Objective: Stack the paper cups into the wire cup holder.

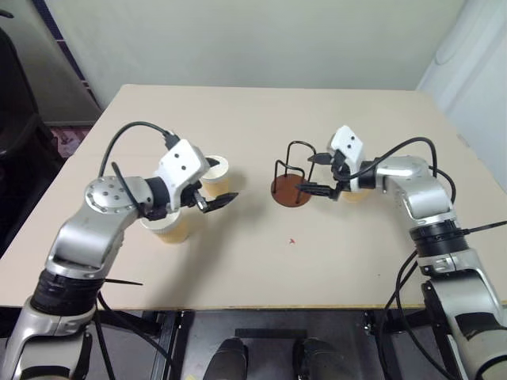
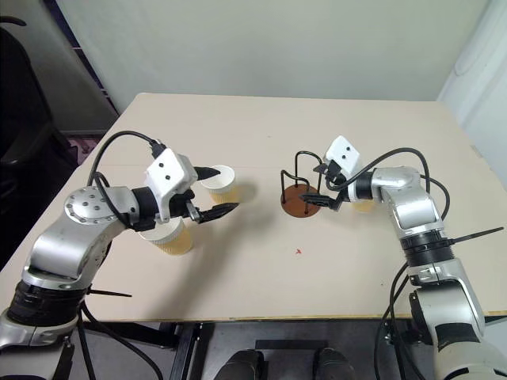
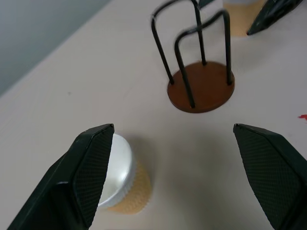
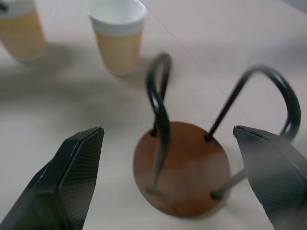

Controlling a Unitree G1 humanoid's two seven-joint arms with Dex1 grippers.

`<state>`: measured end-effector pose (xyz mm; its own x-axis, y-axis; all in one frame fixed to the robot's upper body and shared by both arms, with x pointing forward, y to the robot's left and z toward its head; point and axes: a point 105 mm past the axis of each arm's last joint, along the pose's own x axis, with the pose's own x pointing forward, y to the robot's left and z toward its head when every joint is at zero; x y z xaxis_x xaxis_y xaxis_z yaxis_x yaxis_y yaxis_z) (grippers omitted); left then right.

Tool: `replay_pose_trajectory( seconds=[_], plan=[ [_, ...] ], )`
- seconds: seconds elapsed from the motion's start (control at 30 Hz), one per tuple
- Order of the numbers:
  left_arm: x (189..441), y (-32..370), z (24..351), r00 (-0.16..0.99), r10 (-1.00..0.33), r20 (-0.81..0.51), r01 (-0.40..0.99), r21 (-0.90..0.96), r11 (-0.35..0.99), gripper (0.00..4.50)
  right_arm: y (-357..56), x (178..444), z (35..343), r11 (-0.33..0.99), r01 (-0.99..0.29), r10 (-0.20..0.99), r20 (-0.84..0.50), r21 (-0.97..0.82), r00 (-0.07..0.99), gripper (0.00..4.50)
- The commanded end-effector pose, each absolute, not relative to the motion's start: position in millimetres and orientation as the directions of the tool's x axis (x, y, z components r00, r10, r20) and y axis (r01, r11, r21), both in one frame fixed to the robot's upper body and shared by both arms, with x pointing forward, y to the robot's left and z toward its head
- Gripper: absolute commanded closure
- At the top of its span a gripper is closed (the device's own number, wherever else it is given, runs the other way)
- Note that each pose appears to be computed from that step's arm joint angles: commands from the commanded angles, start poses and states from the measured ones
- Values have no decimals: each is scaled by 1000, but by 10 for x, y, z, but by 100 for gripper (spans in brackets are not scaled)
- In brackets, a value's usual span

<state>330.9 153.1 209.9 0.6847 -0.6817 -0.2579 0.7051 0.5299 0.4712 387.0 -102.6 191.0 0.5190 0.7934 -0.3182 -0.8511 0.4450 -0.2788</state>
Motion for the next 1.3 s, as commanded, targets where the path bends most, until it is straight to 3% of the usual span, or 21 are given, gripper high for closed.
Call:
replay_pose_trajectory(
  seconds=[0.03, 0.4, 0.57, 0.73, 0.8, 1.03, 1.3],
  plan=[
    [3265, 1521, 2187, 692, -684, -232, 688, 501, 525, 20, -1002, 3908, 2024, 465, -830, 785, -290, -309, 548, 64],
    [3264, 1599, 2266, 704, -679, -210, 669, 519, 533, 20, -916, 3878, 2002, 453, -842, 806, -269, -292, 527, 447],
    [3038, 1649, 2461, 624, -760, -182, 727, 491, 480, 20, -947, 3410, 2246, 226, -938, 930, -228, -262, 288, 447],
    [2668, 1735, 2328, 465, -815, -346, 855, 415, 311, 20, -933, 2810, 2187, -86, -970, 936, -351, -226, -1, 447],
    [2600, 1761, 2219, 426, -804, -415, 881, 390, 266, 20, -900, 2678, 2098, -154, -965, 919, -389, -211, -62, 447],
    [2637, 1706, 2136, 428, -789, -440, 882, 395, 258, 20, -884, 2872, 1757, -112, -956, 876, -481, -273, 34, 447],
    [2628, 1662, 2155, 429, -796, -428, 878, 404, 257, 20, -912, 2860, 1681, -133, -957, 857, -515, -258, 19, 447]
  ],
)
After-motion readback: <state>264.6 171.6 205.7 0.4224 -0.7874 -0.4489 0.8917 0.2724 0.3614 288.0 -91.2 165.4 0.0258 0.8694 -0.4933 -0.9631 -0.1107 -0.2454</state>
